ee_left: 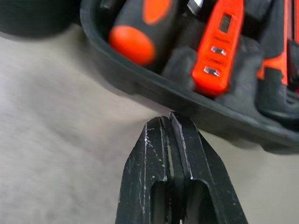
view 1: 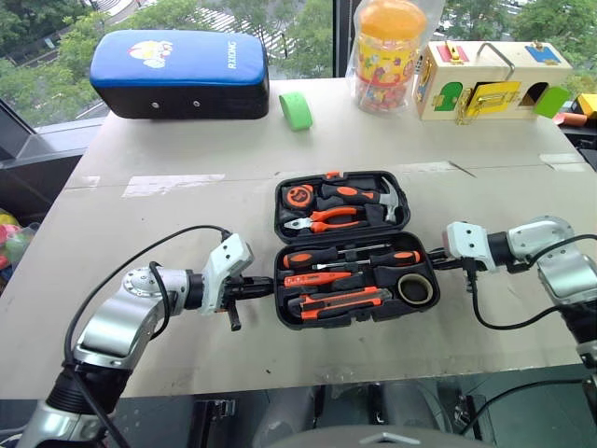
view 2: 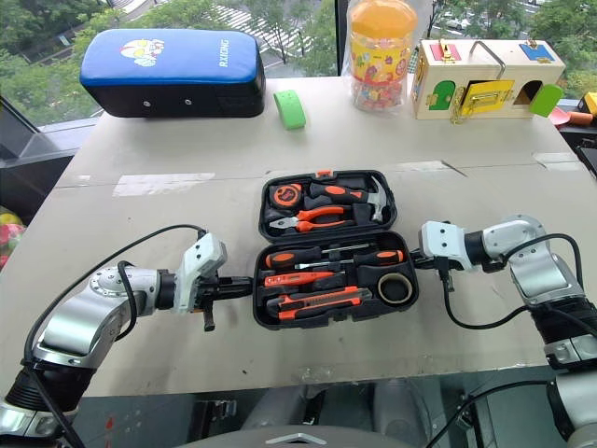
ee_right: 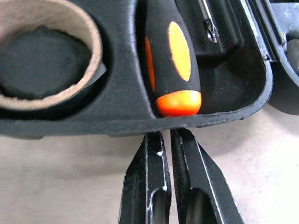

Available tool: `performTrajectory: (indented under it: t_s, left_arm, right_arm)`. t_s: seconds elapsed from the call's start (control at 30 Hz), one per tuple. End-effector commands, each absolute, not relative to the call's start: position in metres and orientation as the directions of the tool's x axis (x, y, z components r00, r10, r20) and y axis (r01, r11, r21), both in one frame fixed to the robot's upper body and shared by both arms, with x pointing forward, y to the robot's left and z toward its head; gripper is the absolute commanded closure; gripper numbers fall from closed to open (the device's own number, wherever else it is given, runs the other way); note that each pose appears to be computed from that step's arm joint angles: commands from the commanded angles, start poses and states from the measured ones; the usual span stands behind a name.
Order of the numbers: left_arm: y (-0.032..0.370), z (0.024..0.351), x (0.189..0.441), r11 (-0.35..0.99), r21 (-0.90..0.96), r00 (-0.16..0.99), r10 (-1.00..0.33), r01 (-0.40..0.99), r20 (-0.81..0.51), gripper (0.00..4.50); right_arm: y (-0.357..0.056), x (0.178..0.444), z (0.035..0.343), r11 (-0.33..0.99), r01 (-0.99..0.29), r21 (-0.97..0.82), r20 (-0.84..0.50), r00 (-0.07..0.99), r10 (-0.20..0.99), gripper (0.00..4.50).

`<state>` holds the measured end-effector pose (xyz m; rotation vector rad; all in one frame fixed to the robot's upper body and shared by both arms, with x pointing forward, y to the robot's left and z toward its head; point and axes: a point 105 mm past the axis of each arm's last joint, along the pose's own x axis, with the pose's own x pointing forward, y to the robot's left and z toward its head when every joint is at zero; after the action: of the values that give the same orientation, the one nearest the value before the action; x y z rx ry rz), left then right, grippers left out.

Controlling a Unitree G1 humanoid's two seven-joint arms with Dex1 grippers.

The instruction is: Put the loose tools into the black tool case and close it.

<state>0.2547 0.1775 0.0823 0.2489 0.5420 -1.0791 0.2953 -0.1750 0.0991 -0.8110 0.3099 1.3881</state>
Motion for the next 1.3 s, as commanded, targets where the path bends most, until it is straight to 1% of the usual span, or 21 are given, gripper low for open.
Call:
performTrajectory:
  t_s: [0.03, 0.07, 0.1, 0.23, 0.33, 0.4, 0.5, 0.63, 0.8, 0.93, 1.07, 1.13, 1.2, 1.3]
  left_arm:
    - [0.177, 0.086, 0.247, 0.437, -0.059, 0.343, -0.775, 0.897, -0.531, 4.45]
    - [0.180, 0.085, 0.248, 0.448, -0.054, 0.353, -0.767, 0.892, -0.536, 4.45]
    - [0.187, 0.086, 0.252, 0.472, -0.039, 0.378, -0.752, 0.881, -0.540, 4.45]
    - [0.206, 0.092, 0.272, 0.548, 0.022, 0.473, -0.700, 0.836, -0.535, 4.45]
    - [0.206, 0.102, 0.292, 0.592, 0.041, 0.533, -0.691, 0.805, -0.488, 4.45]
    - [0.201, 0.105, 0.296, 0.589, 0.027, 0.531, -0.707, 0.808, -0.468, 4.45]
    - [0.186, 0.106, 0.290, 0.543, -0.004, 0.482, -0.750, 0.840, -0.454, 4.45]
    - [0.170, 0.104, 0.278, 0.497, -0.035, 0.433, -0.786, 0.867, -0.441, 4.45]
    - [0.166, 0.098, 0.261, 0.456, -0.069, 0.377, -0.802, 0.887, -0.463, 4.45]
    - [0.165, 0.095, 0.248, 0.430, -0.097, 0.336, -0.810, 0.898, -0.481, 4.45]
    - [0.167, 0.092, 0.241, 0.431, -0.099, 0.331, -0.803, 0.897, -0.496, 4.45]
    - [0.171, 0.091, 0.239, 0.443, -0.097, 0.341, -0.795, 0.891, -0.502, 4.45]
    - [0.179, 0.087, 0.240, 0.472, -0.080, 0.367, -0.770, 0.878, -0.523, 4.45]
    - [0.200, 0.082, 0.246, 0.560, -0.049, 0.441, -0.700, 0.827, -0.562, 4.45]
  right_arm:
    - [-0.172, 0.281, 0.107, -0.079, -0.944, -0.322, -0.635, 0.153, 0.757, 4.50]
    - [-0.175, 0.280, 0.105, -0.079, -0.943, -0.324, -0.647, 0.160, 0.745, 4.50]
    - [-0.181, 0.284, 0.104, -0.060, -0.939, -0.338, -0.664, 0.193, 0.723, 4.50]
    - [-0.198, 0.308, 0.107, 0.011, -0.914, -0.406, -0.682, 0.311, 0.662, 4.50]
    - [-0.195, 0.327, 0.117, 0.054, -0.887, -0.459, -0.647, 0.376, 0.663, 4.50]
    - [-0.188, 0.331, 0.122, 0.058, -0.881, -0.470, -0.627, 0.379, 0.681, 4.50]
    - [-0.173, 0.322, 0.124, 0.013, -0.898, -0.440, -0.614, 0.311, 0.725, 4.50]
    - [-0.158, 0.298, 0.125, -0.088, -0.915, -0.393, -0.613, 0.190, 0.767, 4.50]
    - [-0.152, 0.280, 0.128, -0.145, -0.922, -0.360, -0.624, 0.122, 0.772, 4.50]
    - [-0.153, 0.267, 0.125, -0.177, -0.930, -0.321, -0.642, 0.076, 0.763, 4.50]
    - [-0.159, 0.263, 0.117, -0.171, -0.935, -0.309, -0.662, 0.082, 0.745, 4.50]
    - [-0.165, 0.264, 0.113, -0.156, -0.938, -0.311, -0.675, 0.102, 0.730, 4.50]
    - [-0.172, 0.267, 0.110, -0.133, -0.933, -0.334, -0.691, 0.146, 0.708, 4.50]
    - [-0.189, 0.277, 0.109, -0.067, -0.922, -0.381, -0.709, 0.245, 0.661, 4.50]
